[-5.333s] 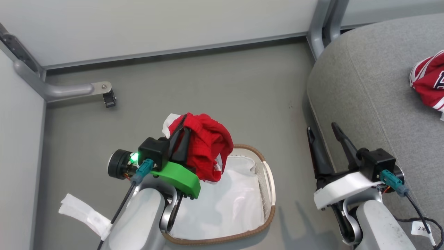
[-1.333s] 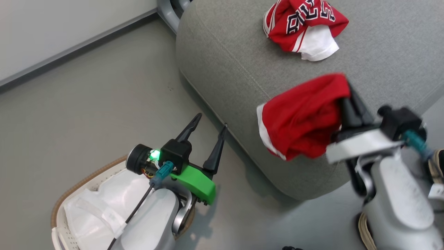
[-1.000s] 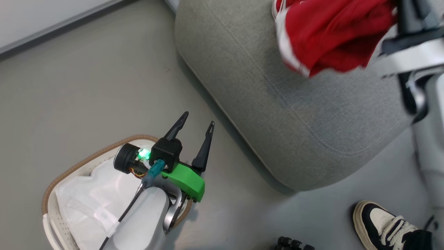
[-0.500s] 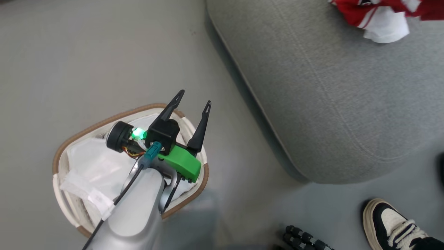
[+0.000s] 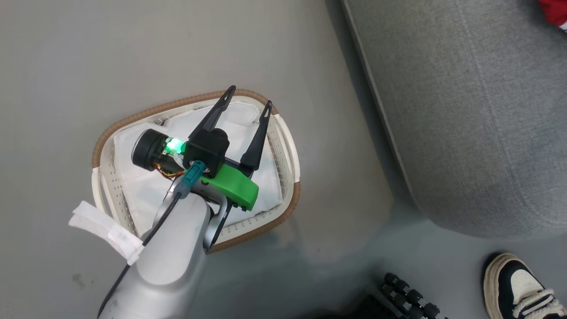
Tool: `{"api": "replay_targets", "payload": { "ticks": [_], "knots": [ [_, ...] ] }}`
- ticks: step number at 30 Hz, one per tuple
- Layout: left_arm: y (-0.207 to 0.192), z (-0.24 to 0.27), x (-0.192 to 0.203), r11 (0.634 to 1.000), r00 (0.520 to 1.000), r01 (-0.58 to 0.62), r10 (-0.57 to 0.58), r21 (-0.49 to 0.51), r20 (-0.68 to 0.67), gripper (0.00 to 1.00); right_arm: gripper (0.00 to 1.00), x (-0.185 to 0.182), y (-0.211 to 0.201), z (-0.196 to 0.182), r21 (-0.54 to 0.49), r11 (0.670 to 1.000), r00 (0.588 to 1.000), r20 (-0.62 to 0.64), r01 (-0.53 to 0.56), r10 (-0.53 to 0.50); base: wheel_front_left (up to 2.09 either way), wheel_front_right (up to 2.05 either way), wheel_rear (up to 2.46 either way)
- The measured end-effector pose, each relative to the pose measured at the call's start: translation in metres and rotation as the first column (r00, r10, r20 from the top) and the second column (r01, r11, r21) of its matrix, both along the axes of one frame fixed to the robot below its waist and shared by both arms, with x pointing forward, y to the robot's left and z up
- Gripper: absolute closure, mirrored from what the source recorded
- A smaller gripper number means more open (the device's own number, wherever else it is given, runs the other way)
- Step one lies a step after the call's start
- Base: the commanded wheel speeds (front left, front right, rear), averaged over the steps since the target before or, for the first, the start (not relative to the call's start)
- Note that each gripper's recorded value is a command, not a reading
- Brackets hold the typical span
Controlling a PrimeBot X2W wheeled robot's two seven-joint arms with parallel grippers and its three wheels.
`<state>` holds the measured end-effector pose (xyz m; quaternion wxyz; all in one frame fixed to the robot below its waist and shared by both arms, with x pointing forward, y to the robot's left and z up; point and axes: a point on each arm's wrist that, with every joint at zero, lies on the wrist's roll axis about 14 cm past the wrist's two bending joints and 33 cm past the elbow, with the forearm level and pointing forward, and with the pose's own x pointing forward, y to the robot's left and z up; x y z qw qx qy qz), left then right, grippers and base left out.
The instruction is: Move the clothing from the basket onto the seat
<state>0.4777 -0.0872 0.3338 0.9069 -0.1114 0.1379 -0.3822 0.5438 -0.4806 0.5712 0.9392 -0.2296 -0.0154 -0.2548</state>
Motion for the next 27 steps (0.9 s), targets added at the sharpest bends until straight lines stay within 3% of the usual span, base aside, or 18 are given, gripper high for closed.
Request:
{"api": "replay_targets", "payload": {
  "ticks": [3, 4, 5, 6, 7, 14, 27],
  "knots": [
    [0.009, -0.012, 0.003, 1.0, 0.999, -0.025, 0.026, 0.011, -0.021, 0.0, 1.0, 0.007, 0.007, -0.034, 0.049, 0.999, 0.999, -0.036, 0.0, 0.002, 0.0, 0.0, 0.0],
    [0.012, -0.016, 0.003, 0.999, 0.999, -0.033, 0.033, 0.016, -0.03, 0.0, 0.87, 0.007, 0.009, -0.047, 0.067, 0.998, 0.999, -0.053, 0.004, 0.0, 0.0, 0.0, 0.0],
    [0.014, -0.018, 0.004, 0.999, 0.999, -0.039, 0.039, 0.019, -0.035, 0.0, 0.71, 0.007, 0.01, -0.056, 0.081, 0.997, 0.998, -0.065, 0.008, -0.003, 0.0, 0.0, 0.0],
    [0.017, -0.021, 0.004, 0.999, 0.998, -0.044, 0.045, 0.024, -0.04, 0.0, 0.31, 0.005, 0.01, -0.066, 0.093, 0.996, 0.997, -0.077, 0.014, -0.007, 0.0, 0.0, 0.0],
    [0.019, -0.024, 0.005, 0.998, 0.998, -0.048, 0.05, 0.028, -0.042, 0.0, 0.02, 0.003, 0.011, -0.074, 0.102, 0.995, 0.996, -0.086, 0.02, -0.011, 0.0, 0.0, 0.0],
    [0.031, -0.021, 0.014, 0.995, 0.995, -0.091, 0.093, 0.045, -0.027, 0.0, 0.0, -0.022, 0.021, -0.103, 0.154, 0.987, 0.994, -0.107, 0.037, -0.021, 0.0, 0.0, 0.0],
    [0.051, 0.009, 0.01, 0.985, 0.987, -0.158, 0.158, 0.062, 0.007, 0.0, 0.0, -0.076, 0.044, -0.092, 0.204, 0.979, 0.998, -0.063, 0.004, 0.009, 0.0, 0.0, 0.0]
  ]
}}
